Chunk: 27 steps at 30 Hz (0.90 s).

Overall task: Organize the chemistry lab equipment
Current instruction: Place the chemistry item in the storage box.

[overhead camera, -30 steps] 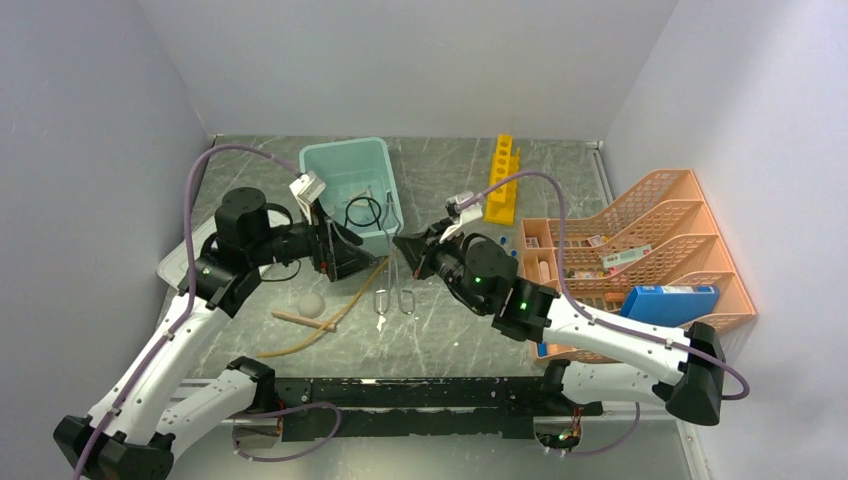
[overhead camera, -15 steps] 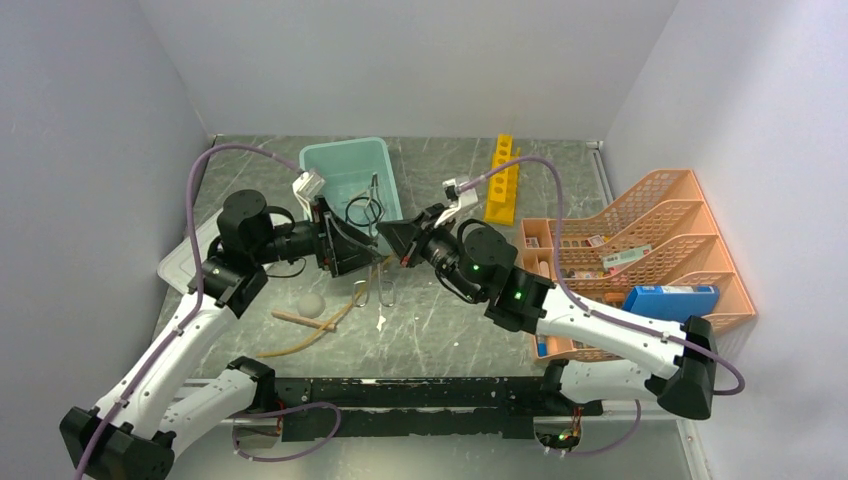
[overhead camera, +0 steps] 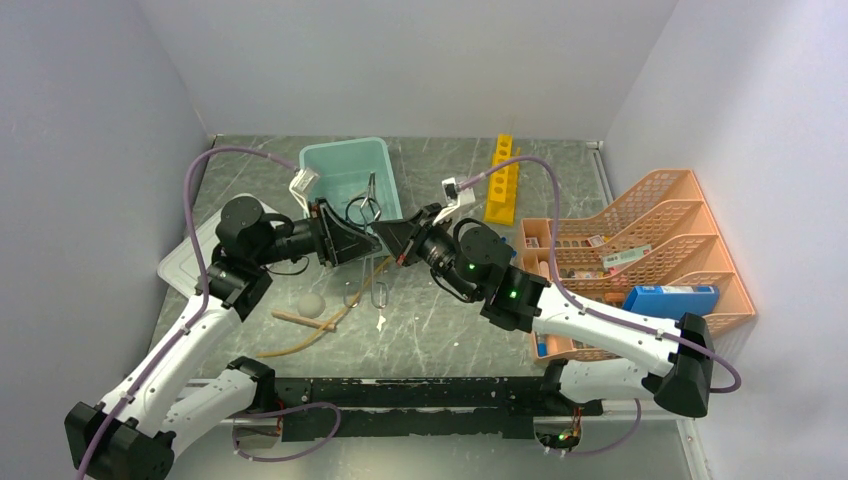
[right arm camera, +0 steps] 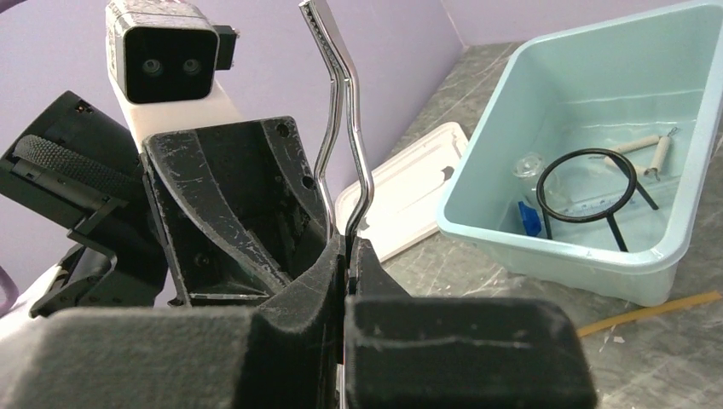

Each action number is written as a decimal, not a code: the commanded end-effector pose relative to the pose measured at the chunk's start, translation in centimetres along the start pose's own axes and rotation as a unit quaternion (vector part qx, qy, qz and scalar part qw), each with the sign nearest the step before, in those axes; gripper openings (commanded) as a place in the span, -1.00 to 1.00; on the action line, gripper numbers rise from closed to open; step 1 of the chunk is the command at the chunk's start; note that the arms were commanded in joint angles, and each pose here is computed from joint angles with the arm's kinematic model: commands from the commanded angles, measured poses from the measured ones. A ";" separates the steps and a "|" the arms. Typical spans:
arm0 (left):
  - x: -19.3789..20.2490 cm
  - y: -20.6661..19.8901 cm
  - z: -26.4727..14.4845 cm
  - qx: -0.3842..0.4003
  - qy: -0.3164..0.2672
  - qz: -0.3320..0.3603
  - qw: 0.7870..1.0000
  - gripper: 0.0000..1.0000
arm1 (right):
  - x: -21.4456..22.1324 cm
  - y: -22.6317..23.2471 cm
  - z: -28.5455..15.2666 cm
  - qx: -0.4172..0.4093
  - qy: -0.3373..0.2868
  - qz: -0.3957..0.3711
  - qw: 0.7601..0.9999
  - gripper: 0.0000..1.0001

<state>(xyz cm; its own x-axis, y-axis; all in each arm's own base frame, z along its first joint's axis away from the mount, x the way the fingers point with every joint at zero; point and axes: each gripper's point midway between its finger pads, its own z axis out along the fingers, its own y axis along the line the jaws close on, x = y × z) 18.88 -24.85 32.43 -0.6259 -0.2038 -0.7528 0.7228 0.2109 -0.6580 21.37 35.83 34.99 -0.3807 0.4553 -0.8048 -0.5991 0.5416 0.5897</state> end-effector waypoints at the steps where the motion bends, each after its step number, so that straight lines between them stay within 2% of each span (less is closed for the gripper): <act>1: -0.5 -0.7 0.1 0.017 -0.011 0.009 1.000 -0.38 | -2.6 1.4 0.0 -0.017 -0.040 0.031 0.999 -1.00; 4: -0.4 -0.4 0.2 0.014 -0.007 0.006 1.000 -0.86 | -2.4 1.3 -0.1 -0.017 -0.038 0.031 0.999 -1.00; 5: -0.4 -0.3 0.3 0.012 -0.007 0.006 1.000 -0.90 | -2.4 1.2 -0.1 -0.017 -0.038 0.031 0.999 -1.00; 11: -1.0 0.1 0.4 -0.006 -0.008 0.010 1.000 -0.90 | -2.2 0.8 -0.4 -0.007 -0.031 0.025 0.999 -0.96; 14: -1.7 0.9 0.5 -0.038 -0.009 0.018 0.999 -0.90 | -2.7 0.3 -0.9 0.003 -0.039 0.016 0.999 -0.39; 16: -2.1 1.9 0.5 -0.072 -0.008 0.018 0.997 -0.90 | -3.1 -0.1 -1.3 0.013 -0.042 0.001 0.999 -0.15; 18: -2.8 3.0 0.5 -0.109 -0.004 0.022 0.994 -0.90 | -3.4 -0.8 -1.8 0.030 -0.043 -0.008 0.999 -0.04; 21: -4.4 4.4 0.4 -0.165 -0.011 0.030 0.986 -0.90 | -3.5 -2.0 -2.8 0.048 -0.047 -0.016 0.998 0.05; 27: -9.1 7.3 -0.5 -0.289 -0.037 0.067 0.954 -0.90 | -3.6 -4.4 -5.2 0.085 -0.052 -0.024 0.995 0.12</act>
<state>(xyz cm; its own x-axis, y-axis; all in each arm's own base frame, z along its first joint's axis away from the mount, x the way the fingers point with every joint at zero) 26.65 -23.42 33.50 -0.5810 -0.2149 -0.7850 0.5862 0.5586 -0.5868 21.14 30.57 36.48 -0.3013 0.5058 -0.8083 -0.5482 0.6018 0.5809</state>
